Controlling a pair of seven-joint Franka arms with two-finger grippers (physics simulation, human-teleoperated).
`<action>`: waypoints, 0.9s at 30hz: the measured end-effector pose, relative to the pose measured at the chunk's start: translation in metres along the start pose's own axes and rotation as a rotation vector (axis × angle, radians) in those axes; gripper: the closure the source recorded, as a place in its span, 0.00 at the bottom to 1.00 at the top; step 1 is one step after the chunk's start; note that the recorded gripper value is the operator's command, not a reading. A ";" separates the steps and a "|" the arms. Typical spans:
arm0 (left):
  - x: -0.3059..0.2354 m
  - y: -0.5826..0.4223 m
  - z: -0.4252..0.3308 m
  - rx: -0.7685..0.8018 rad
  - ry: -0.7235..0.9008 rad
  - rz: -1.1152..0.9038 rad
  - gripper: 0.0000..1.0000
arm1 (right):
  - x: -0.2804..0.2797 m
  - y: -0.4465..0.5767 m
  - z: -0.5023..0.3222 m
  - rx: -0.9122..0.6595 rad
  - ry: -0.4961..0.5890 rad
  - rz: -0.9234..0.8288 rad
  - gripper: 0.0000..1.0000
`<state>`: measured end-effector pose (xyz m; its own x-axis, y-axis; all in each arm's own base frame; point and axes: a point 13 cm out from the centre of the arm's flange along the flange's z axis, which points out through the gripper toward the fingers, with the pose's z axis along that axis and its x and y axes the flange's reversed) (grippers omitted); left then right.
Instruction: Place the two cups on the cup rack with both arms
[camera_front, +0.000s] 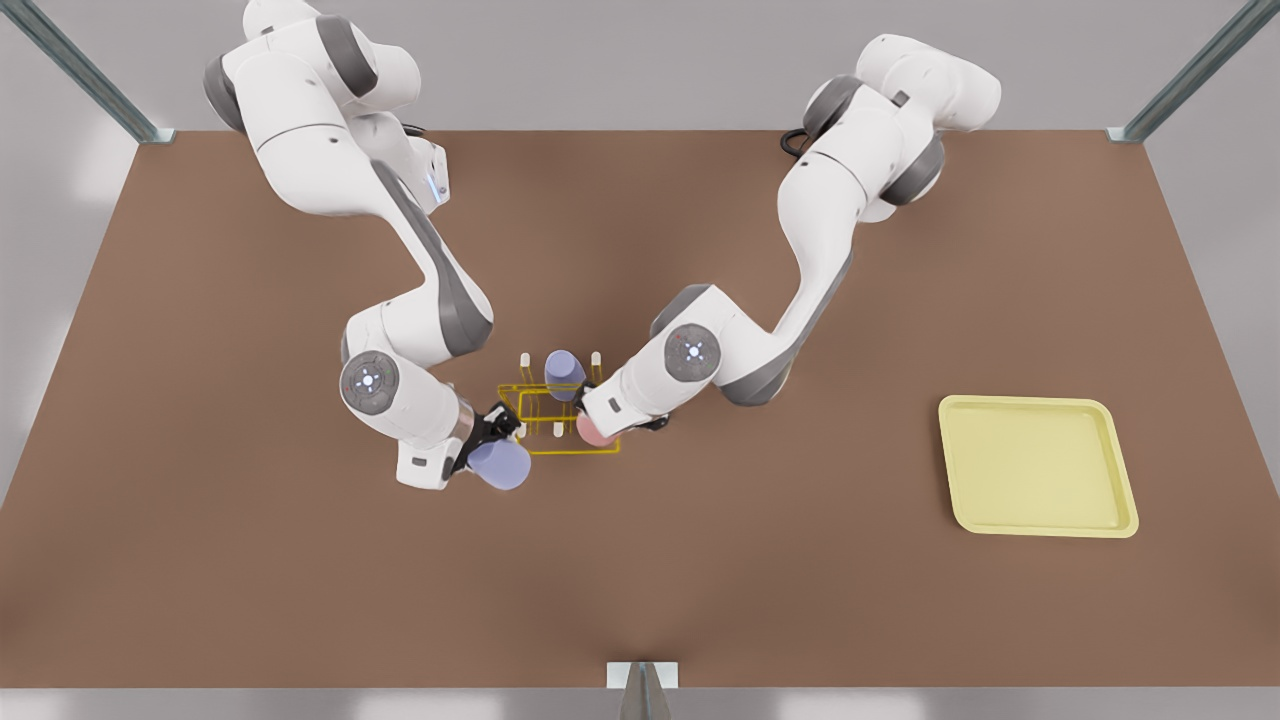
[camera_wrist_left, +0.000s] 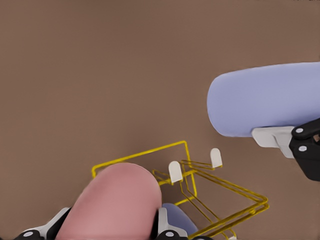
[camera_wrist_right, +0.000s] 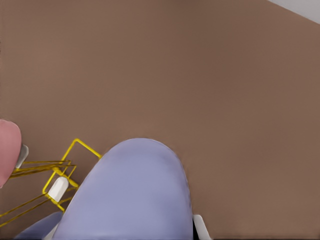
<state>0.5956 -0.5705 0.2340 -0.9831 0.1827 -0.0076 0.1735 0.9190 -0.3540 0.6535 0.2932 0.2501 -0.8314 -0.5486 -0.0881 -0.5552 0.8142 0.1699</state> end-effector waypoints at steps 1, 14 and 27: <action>0.001 -0.003 0.007 0.006 0.002 -0.019 0.22 | 0.003 0.001 0.001 -0.004 0.013 -0.002 0.17; -0.035 0.209 -0.328 -0.269 -0.216 -0.317 0.00 | 0.022 0.032 0.025 -0.080 0.149 -0.075 0.17; 0.092 0.348 -0.375 -0.448 0.085 -0.200 0.00 | 0.042 0.036 0.038 -0.107 0.232 -0.112 0.00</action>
<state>0.5870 -0.1032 0.4607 -0.9947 -0.0022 0.1024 0.0077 0.9954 0.0957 0.5976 0.3061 0.2147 -0.7309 -0.6730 0.1132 -0.6277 0.7280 0.2757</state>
